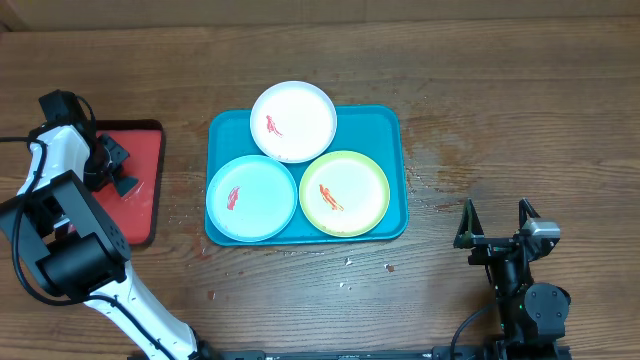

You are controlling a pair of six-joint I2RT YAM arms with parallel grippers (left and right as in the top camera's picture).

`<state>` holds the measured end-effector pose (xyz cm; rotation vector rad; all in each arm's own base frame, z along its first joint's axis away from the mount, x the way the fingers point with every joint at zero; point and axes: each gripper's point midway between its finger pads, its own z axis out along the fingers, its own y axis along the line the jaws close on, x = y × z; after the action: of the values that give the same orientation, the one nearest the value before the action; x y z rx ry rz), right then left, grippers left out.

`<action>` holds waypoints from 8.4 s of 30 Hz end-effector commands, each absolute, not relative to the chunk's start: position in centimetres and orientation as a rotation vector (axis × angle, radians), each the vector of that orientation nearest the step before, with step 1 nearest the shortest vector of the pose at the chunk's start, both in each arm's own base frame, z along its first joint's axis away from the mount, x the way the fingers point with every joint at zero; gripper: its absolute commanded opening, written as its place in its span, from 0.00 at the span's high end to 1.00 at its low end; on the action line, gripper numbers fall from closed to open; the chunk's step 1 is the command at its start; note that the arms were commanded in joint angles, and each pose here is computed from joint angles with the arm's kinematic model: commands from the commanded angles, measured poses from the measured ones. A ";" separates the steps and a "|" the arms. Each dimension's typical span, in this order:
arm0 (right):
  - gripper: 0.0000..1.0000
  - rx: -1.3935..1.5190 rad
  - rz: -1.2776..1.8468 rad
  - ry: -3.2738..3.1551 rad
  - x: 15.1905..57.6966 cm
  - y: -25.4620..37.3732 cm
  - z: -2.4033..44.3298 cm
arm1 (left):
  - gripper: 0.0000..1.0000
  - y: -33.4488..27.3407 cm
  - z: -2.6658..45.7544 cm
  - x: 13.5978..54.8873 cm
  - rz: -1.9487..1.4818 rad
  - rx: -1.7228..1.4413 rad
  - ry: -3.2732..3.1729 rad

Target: Clean dirty plates on tray and stack at the side

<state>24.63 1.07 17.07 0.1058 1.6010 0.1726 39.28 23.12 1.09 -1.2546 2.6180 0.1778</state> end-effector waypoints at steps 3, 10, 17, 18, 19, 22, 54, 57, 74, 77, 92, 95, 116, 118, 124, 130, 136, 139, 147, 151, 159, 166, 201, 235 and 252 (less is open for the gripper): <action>0.00 0.105 0.168 1.593 24.6 1.0 17.0 | 0.80 23.1 0.4 38.6 0.207 -1.267 2.648; 0.00 0.105 0.168 1.593 24.6 1.0 17.0 | 0.00 21.3 -0.1 36.1 0.166 -1.310 2.772; 0.00 0.105 0.167 1.593 24.6 1.0 17.0 | 0.47 18.7 -0.2 35.1 -0.004 -1.339 2.849; 0.00 0.105 0.168 1.593 24.6 1.0 17.0 | 0.66 18.6 -0.2 35.2 -0.012 -1.340 2.848; 0.00 0.105 0.168 1.593 24.6 1.0 17.0 | 0.76 18.6 -0.2 35.2 -0.013 -1.339 2.847; 0.00 0.105 0.168 1.593 24.6 1.0 17.0 | 0.96 18.8 -0.2 35.5 -0.012 -1.334 2.834; 0.00 0.105 0.167 1.593 24.6 1.0 17.0 | 0.00 22.2 0.2 37.8 0.166 -1.280 2.696; 0.00 0.105 0.168 1.593 24.6 1.0 17.0 | 0.00 20.4 -0.1 37.1 0.054 -1.297 2.755; 0.00 0.105 0.168 1.593 24.6 1.0 17.0 | 0.00 20.6 0.0 38.0 0.032 -1.281 2.722; 0.00 0.105 0.168 1.593 24.6 1.0 17.0 | 0.00 22.2 0.2 38.5 0.138 -1.270 2.676; 0.00 0.105 0.168 1.593 24.6 1.0 17.0 | 0.96 22.4 1.2 37.9 0.180 -1.282 2.699; 0.00 0.105 0.168 1.593 24.6 1.0 17.0 | 0.96 22.6 3.0 38.2 0.178 -1.285 2.705; 0.00 0.105 0.168 1.593 24.6 1.0 17.0 | 0.96 21.8 4.5 38.1 0.123 -1.348 2.728; 0.00 0.105 0.168 1.593 24.6 1.0 17.0 | 0.96 21.7 4.2 37.8 0.122 -1.352 2.741; 0.00 0.105 0.168 1.593 24.6 1.0 17.0 | 0.96 22.7 10.7 39.4 0.134 -1.217 2.689; 0.00 0.105 0.167 1.593 24.6 1.0 17.0 | 0.96 21.8 18.5 39.7 0.151 -1.088 2.599; 0.00 0.105 0.168 1.593 24.6 1.0 17.0 | 0.96 21.9 11.5 38.5 0.223 -1.145 2.677; 0.00 0.105 0.167 1.593 24.6 1.0 17.0 | 0.96 21.4 6.0 37.7 0.214 -1.135 2.762; 0.00 0.105 0.168 1.593 24.6 1.0 17.0 | 0.96 23.6 12.1 39.0 0.328 -1.148 2.642; 0.00 0.105 0.168 1.593 24.6 1.0 17.0 | 0.96 23.2 19.4 40.5 0.375 -1.056 2.516; 0.00 0.105 0.168 1.593 24.6 1.0 17.0 | 0.96 22.4 22.6 40.4 0.753 -1.009 2.403; 0.00 0.105 0.167 1.593 24.6 1.0 17.0 | 0.96 24.3 13.2 38.8 1.102 -1.059 2.518; 0.00 0.105 0.167 1.593 24.6 1.0 17.0 | 0.96 21.8 25.2 40.4 1.385 -1.043 1.989; 0.00 0.105 0.168 1.593 24.6 1.0 17.0 | 0.96 20.1 14.0 39.8 0.852 -1.249 2.436; 0.00 0.105 0.168 1.593 24.6 1.0 17.0 | 0.96 2.1 26.2 37.1 -0.366 -0.487 2.796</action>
<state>24.63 1.07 17.07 0.1058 1.6010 0.1726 36.61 7.35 28.36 -0.8019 2.6384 -0.0961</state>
